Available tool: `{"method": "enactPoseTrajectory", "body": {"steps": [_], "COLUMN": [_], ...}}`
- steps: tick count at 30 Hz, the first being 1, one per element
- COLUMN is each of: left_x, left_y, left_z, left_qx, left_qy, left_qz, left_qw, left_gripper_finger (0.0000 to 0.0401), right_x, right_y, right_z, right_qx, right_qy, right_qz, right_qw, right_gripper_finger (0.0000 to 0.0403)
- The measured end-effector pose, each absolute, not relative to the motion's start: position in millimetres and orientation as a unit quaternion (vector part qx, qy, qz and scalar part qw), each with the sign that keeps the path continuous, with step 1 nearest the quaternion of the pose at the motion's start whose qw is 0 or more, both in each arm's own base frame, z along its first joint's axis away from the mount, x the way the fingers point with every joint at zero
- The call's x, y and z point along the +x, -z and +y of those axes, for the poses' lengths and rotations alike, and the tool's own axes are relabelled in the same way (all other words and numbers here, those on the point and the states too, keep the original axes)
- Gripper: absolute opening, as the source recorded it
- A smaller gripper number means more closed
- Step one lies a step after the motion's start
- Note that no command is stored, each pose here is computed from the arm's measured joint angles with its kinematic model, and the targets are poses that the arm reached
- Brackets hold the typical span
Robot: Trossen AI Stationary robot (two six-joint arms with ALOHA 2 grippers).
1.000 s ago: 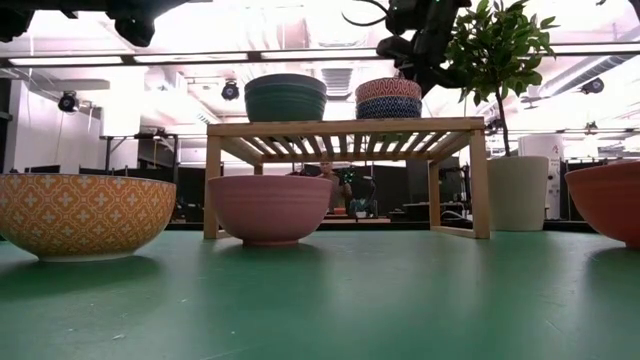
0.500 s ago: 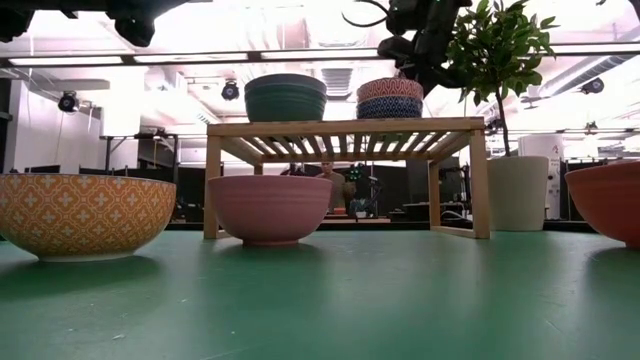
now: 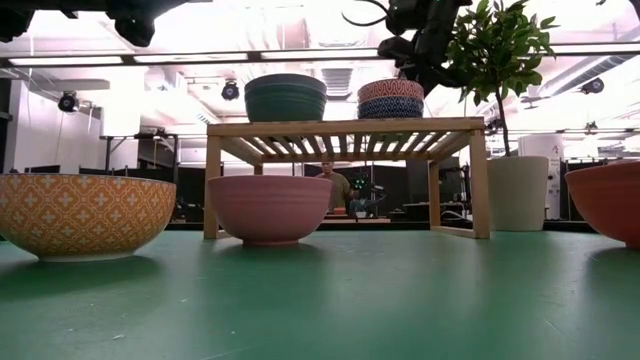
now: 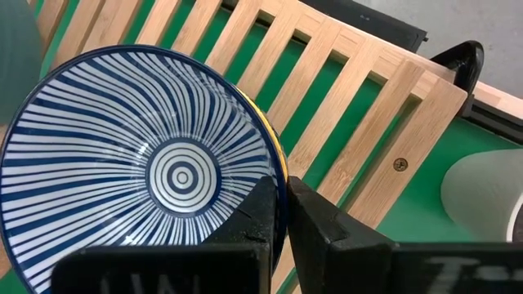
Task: Place and stack bowls onto a shelf
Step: Stack the blue patterned bowl on top of the yellow patterned bowl on the shelf
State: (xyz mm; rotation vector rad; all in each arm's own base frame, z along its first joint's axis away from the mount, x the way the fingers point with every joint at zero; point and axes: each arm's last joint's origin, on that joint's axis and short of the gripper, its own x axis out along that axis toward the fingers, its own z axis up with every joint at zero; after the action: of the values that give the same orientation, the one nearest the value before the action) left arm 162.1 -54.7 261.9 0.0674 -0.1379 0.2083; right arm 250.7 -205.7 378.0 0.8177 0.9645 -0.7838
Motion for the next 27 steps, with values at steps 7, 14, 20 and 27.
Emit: {"method": "enactPoseTrajectory", "body": {"steps": [7, 14, 20, 27], "left_x": [162.1, 162.1, 162.1, 162.1], "left_y": [-261.9, -261.9, -262.0, -261.9], "left_z": [-54.6, -54.6, -54.6, -54.7], "left_qx": [0.034, 0.034, 0.033, 0.034], "left_qy": [-0.104, -0.104, -0.104, -0.104], "left_qz": [-0.069, -0.069, -0.069, -0.069], "left_qw": [0.992, 0.992, 0.992, 0.992], "left_gripper_finger": [0.0040, 0.0040, 0.0040, 0.0040], "right_x": [250.3, 248.6, 243.2, 237.1], "right_y": [-378.8, -381.1, -391.2, -415.9], "right_z": [-205.4, -204.1, -199.6, -192.4], "right_qx": [0.372, 0.376, 0.374, 0.369], "right_qy": [0.357, 0.360, 0.360, 0.358], "right_qz": [0.437, 0.432, 0.419, 0.383], "right_qw": [0.737, 0.737, 0.745, 0.768], "right_gripper_finger": [0.0057, 0.0096, 0.0112, 0.0113]}}
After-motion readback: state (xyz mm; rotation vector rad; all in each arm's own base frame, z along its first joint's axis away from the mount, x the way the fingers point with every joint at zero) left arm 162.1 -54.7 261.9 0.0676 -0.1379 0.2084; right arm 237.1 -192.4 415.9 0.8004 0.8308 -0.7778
